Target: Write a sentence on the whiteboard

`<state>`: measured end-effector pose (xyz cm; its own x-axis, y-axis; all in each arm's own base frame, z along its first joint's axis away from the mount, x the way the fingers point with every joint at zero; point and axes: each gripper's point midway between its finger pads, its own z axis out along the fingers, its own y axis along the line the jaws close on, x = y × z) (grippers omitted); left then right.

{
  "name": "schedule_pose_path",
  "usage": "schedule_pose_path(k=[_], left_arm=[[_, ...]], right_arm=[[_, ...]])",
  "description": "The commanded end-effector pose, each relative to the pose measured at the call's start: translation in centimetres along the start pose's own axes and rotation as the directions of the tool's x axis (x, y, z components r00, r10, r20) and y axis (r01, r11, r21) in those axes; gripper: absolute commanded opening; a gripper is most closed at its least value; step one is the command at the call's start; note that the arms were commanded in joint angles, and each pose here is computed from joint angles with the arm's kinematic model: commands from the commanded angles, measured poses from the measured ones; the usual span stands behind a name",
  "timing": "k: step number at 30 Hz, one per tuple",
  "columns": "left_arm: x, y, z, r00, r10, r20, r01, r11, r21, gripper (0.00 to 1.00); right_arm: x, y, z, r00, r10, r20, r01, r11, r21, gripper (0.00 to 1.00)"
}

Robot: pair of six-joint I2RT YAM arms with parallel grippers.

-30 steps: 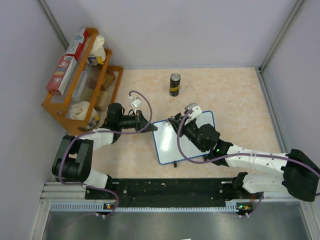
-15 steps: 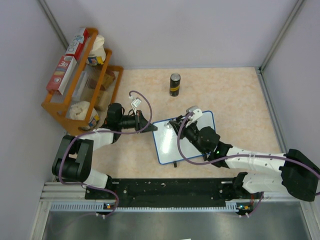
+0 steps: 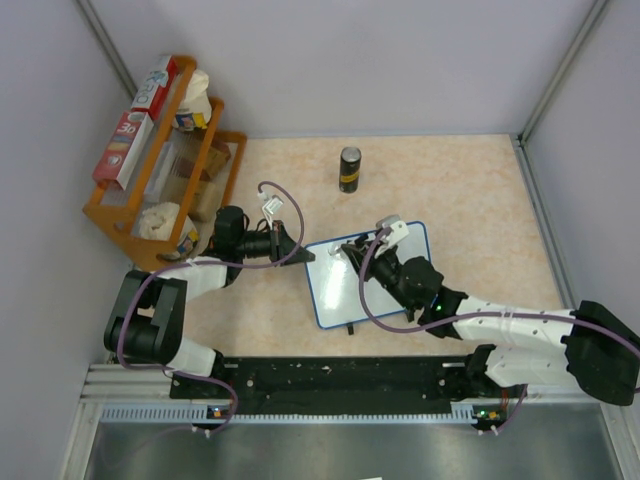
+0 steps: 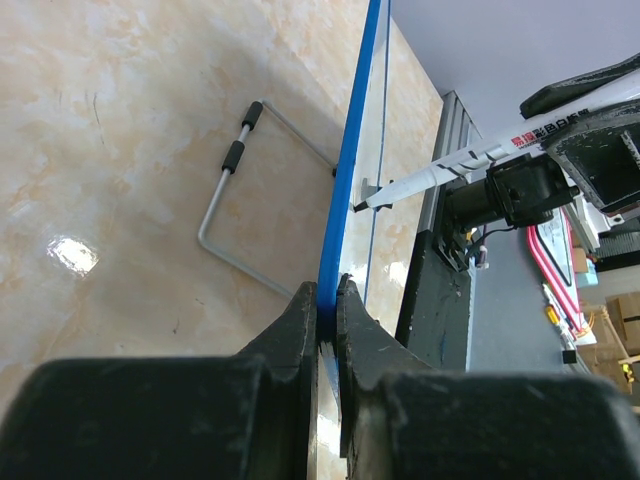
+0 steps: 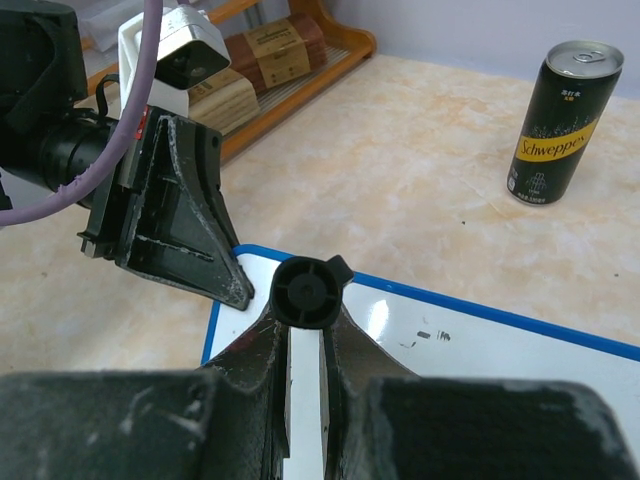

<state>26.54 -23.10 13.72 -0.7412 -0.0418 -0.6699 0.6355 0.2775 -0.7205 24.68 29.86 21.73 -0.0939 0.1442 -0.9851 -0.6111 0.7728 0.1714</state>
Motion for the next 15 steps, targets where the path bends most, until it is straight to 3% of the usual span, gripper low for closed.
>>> schedule_pose_path(k=[1,15], left_arm=[[1.5,1.7,-0.1,0.999,0.028,-0.018,-0.029,0.998,-0.058,0.00],[1.7,2.2,0.0,1.000,0.017,-0.026,-0.019,0.997,-0.074,0.00]], right_arm=[[0.3,-0.3,-0.5,1.000,-0.005,-0.008,0.005,1.000,0.021,0.00],[-1.4,0.4,-1.1,1.000,-0.002,0.021,0.002,1.000,-0.021,0.00]])
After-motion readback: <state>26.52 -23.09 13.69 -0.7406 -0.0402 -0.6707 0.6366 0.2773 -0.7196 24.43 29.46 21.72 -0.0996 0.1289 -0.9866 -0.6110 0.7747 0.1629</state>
